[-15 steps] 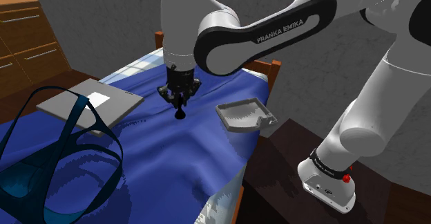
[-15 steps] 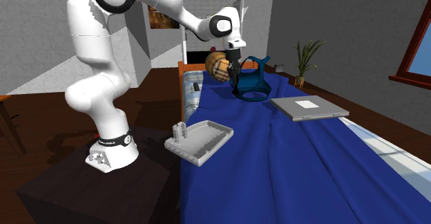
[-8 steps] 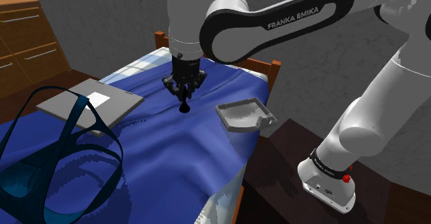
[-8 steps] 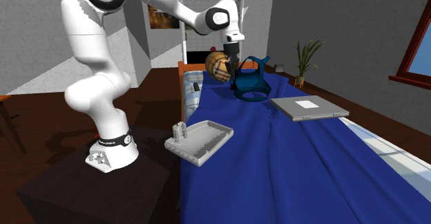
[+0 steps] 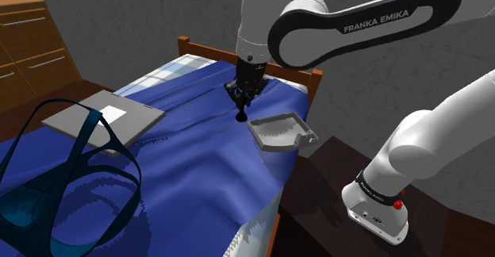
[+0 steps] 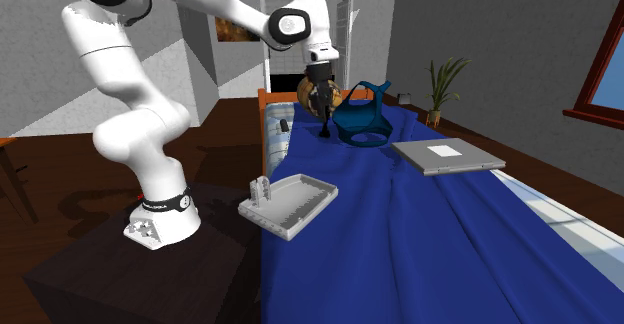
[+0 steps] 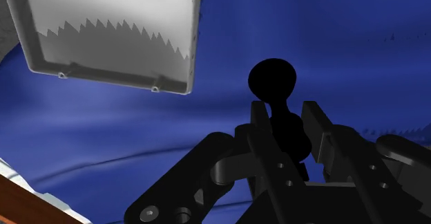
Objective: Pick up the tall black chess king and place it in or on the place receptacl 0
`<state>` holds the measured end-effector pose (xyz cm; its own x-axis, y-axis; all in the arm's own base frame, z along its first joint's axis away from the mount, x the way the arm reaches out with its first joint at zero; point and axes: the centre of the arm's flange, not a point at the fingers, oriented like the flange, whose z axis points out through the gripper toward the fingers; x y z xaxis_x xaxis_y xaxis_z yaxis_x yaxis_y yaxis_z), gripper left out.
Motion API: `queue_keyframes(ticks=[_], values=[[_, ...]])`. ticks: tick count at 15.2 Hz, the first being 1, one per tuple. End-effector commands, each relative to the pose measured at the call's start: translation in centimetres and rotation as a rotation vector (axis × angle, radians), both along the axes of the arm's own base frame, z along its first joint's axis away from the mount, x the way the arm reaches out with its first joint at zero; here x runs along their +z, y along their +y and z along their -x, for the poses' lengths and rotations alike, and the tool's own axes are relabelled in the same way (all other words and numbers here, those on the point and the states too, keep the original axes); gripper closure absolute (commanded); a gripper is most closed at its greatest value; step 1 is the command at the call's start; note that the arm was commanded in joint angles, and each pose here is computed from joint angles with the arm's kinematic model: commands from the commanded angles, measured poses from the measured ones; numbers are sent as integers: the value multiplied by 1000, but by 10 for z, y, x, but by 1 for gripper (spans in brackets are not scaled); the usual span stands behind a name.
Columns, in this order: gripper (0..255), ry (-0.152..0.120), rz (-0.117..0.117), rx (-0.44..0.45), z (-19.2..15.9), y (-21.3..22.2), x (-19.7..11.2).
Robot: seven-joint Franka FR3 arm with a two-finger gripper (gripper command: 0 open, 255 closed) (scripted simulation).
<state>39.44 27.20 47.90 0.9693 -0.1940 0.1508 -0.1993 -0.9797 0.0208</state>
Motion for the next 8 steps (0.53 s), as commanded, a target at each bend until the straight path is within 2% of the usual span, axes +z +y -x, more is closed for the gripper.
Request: queue_keyframes(ticks=[1,8], values=[[255,0,-2,1,6,-30,1],[255,0,-2,1,34,-117,6]])
